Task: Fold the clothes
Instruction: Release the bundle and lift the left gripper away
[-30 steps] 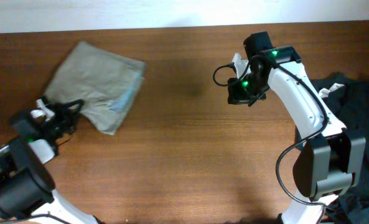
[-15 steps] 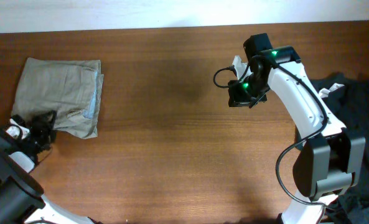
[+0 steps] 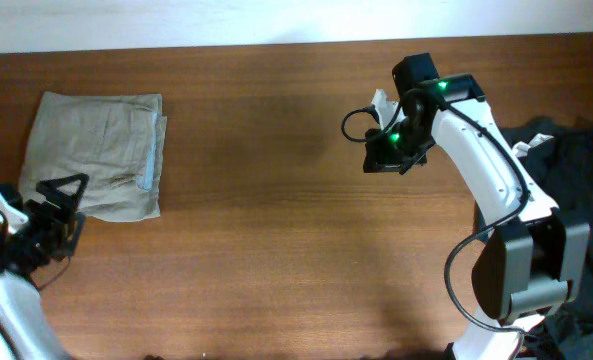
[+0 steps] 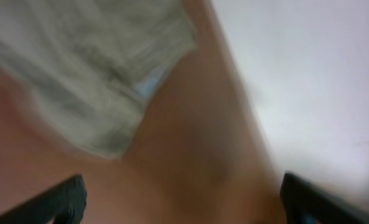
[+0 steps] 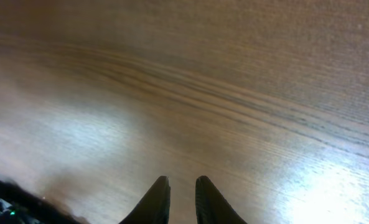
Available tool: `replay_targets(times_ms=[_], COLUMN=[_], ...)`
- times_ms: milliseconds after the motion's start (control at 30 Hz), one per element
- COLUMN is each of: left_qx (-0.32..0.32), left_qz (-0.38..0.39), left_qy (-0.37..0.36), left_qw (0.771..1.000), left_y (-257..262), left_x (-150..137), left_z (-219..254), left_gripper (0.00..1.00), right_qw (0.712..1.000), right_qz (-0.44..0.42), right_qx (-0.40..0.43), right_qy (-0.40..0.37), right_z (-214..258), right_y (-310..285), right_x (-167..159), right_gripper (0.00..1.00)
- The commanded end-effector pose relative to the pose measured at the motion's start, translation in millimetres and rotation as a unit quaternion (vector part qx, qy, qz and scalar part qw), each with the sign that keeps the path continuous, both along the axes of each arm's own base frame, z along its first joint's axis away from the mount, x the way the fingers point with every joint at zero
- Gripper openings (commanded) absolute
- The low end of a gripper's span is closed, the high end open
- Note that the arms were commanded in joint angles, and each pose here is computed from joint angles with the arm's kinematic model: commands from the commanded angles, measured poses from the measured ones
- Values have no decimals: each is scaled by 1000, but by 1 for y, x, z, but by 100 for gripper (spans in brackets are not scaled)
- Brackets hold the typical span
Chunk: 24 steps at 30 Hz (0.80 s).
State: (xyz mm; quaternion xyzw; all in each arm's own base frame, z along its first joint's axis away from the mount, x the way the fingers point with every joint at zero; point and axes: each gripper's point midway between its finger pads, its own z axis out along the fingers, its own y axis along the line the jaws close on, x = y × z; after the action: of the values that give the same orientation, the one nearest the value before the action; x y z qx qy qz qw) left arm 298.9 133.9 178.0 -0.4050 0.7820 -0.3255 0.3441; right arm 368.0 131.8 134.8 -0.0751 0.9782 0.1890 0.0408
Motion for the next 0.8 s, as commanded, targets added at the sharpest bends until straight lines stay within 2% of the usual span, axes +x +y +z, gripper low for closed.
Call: replay_targets(times_ms=[0,67,133,167,267,333,367,433,467,500,567,767], left_qx=[294,350,392,410,512,541,555,564,561,558,556,554], left_qz=[-24,-145,-239,-257,-287,-300,-301,-304,-312,-320,-322,-326], left_qy=[47,-24,-60,-58,-31,-45,-46,-22,-10,1,2,8], left_qw=[954,925,886,873,809,784,774,767,766,766,766,766], left_y=[10,-39,-87,-99,-125,-139,-141,-137,-136,-136,-137,-137], left_x=[-38,-24,-22,-26,-49,-57,-60,-68,-72,-73,-67,-67], left_z=[52,100,136,149,200,217,222,215,209,203,201,198], left_gripper=[99,99,99,99,99,99,99,99,99,99,99,99], right_qw=[997,990,982,978,964,952,947,933,925,916,910,914], right_qz=[8,25,14,11,6,7,6,-27,-46,-56,-57,-56], right_qx=[31,62,76,80,92,100,97,44,15,4,8,6], right_qy=[-72,-126,-173,-191,-251,-288,-307,-357,-378,-397,-410,-402], right_z=[51,89,132,150,206,235,247,265,270,277,283,280], right_y=[9,17,16,15,6,-1,-6,-34,-49,-57,-58,-58], right_x=[7,10,3,-5,-50,-83,-99,-130,-139,-148,-157,-157], right_gripper=[20,20,20,23,27,31,36,45,62,99,99,99])
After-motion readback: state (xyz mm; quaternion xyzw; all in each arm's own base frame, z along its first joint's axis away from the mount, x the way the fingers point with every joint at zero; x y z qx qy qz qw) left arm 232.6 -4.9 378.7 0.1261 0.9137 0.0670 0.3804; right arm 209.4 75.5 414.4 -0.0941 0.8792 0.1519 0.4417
